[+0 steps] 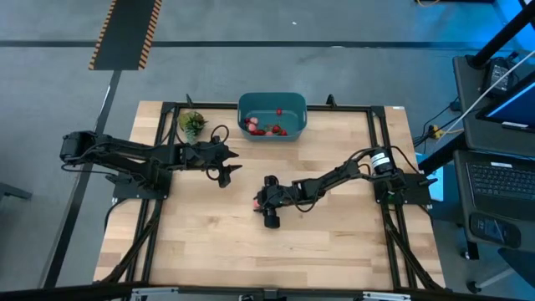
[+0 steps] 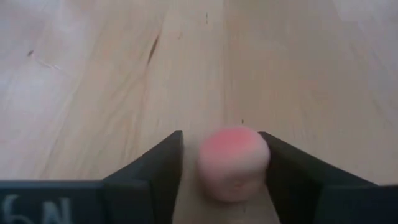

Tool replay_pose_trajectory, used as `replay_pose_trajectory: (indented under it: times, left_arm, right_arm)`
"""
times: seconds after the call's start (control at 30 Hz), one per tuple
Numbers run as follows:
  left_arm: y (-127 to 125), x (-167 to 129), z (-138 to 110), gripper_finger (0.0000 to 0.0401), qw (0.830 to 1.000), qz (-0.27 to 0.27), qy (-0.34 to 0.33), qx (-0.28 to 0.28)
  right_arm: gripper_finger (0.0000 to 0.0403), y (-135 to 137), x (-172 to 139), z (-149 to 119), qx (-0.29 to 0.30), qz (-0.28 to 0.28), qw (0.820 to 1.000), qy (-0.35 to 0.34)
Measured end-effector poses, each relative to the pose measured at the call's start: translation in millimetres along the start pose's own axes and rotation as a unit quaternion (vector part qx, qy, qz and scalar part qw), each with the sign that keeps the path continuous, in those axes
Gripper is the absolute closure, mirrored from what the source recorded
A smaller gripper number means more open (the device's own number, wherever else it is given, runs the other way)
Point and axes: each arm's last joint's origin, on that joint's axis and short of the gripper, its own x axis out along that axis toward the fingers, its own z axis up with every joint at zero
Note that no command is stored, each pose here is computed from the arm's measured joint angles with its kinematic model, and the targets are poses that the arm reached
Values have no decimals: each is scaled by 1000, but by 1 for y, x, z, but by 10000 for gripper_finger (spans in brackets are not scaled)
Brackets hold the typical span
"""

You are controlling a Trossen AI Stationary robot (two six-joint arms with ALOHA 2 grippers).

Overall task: Pick and placing Produce into tupperware
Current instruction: Put the pink peach into the blue bin

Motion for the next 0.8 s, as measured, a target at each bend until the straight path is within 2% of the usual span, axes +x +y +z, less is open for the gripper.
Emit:
replay_pose_trajectory:
  times: [0.2,0.27,0.43,0.67,0.8]
  left_arm:
    - [0,0,0,205,1000,0,0,0]
    - [0,0,0,205,1000,0,0,0]
    - [0,0,0,205,1000,0,0,0]
    - [0,0,0,205,1000,0,0,0]
    - [0,0,0,205,1000,0,2,1]
  right_arm:
    - [272,0,0,2,0,-1,1000,-9]
    - [285,-2,0,2,1,-3,1000,-10]
    - [285,-9,-4,8,22,-8,1000,-18]
    - [280,-25,-38,48,9,-23,997,-74]
    - [288,-43,-60,65,2,-58,994,-90]
